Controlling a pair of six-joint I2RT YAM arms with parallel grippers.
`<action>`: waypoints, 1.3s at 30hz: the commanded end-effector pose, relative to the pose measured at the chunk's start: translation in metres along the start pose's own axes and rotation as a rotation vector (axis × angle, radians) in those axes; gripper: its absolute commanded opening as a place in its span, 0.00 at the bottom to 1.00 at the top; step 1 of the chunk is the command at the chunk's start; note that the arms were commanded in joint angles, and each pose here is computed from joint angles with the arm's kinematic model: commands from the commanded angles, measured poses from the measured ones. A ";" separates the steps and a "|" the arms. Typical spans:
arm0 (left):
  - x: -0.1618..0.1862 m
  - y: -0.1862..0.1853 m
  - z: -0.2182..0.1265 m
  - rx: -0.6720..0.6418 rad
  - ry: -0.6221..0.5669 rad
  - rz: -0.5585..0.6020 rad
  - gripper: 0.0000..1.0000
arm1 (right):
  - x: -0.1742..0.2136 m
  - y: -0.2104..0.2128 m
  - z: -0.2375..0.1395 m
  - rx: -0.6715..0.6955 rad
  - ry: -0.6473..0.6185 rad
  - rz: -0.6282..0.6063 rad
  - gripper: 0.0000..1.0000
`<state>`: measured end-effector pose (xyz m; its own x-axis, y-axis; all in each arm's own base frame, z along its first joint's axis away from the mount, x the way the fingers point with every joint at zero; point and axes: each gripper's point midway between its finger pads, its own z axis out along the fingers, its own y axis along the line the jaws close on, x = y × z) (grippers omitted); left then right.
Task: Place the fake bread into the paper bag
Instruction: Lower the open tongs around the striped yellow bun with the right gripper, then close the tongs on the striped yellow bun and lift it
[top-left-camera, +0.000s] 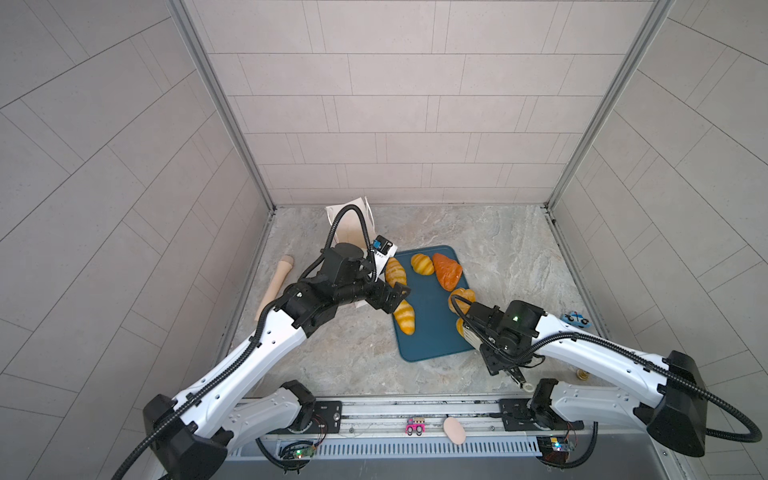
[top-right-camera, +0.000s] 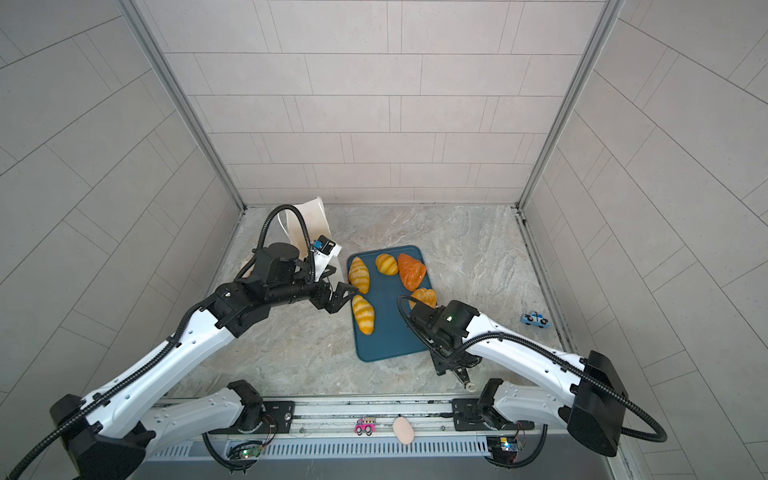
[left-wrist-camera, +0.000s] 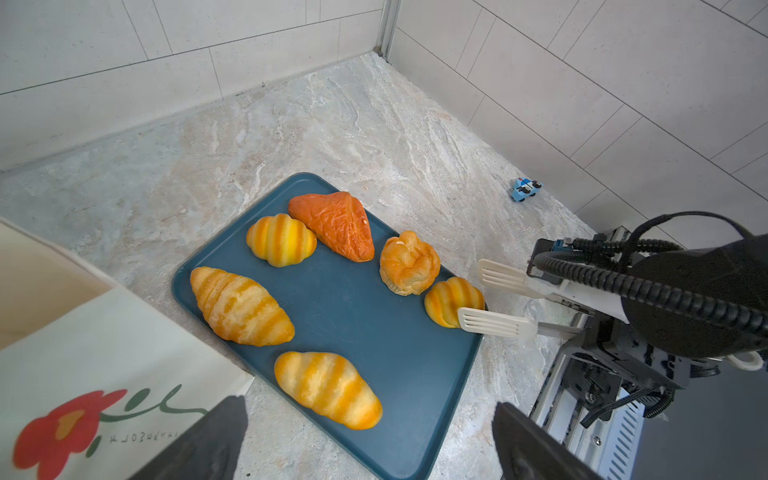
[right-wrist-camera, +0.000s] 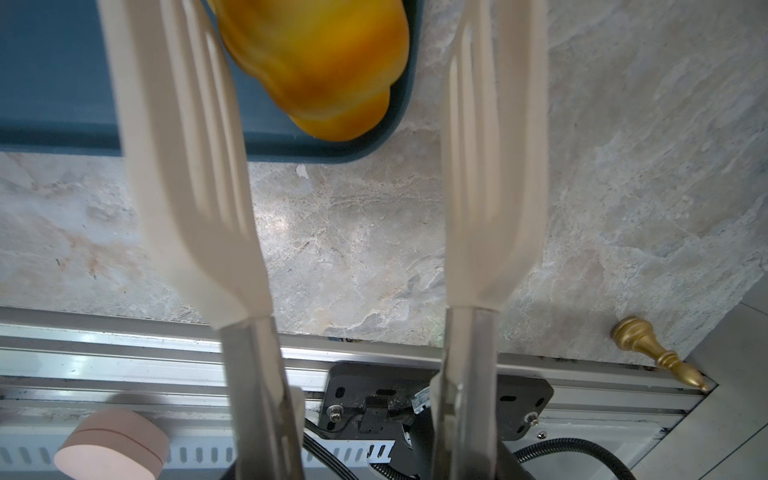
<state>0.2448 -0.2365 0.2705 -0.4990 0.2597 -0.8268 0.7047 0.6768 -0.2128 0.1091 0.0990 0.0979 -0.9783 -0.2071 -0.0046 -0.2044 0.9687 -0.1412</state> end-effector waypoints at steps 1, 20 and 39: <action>-0.001 0.005 -0.003 -0.024 -0.023 0.001 1.00 | -0.010 0.000 -0.006 0.021 -0.029 -0.020 0.59; -0.001 0.009 -0.015 -0.045 -0.048 -0.014 1.00 | -0.018 0.002 -0.002 0.081 0.019 -0.092 0.52; -0.021 0.017 -0.035 -0.082 -0.114 -0.010 1.00 | -0.030 0.001 -0.027 0.050 -0.086 -0.126 0.24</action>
<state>0.2477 -0.2092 0.2871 -0.4745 0.1941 -0.8586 0.6521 0.7327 -0.1947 0.1315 0.1107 0.1082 -0.9452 -0.3264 0.0006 -0.3200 0.9265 -0.1979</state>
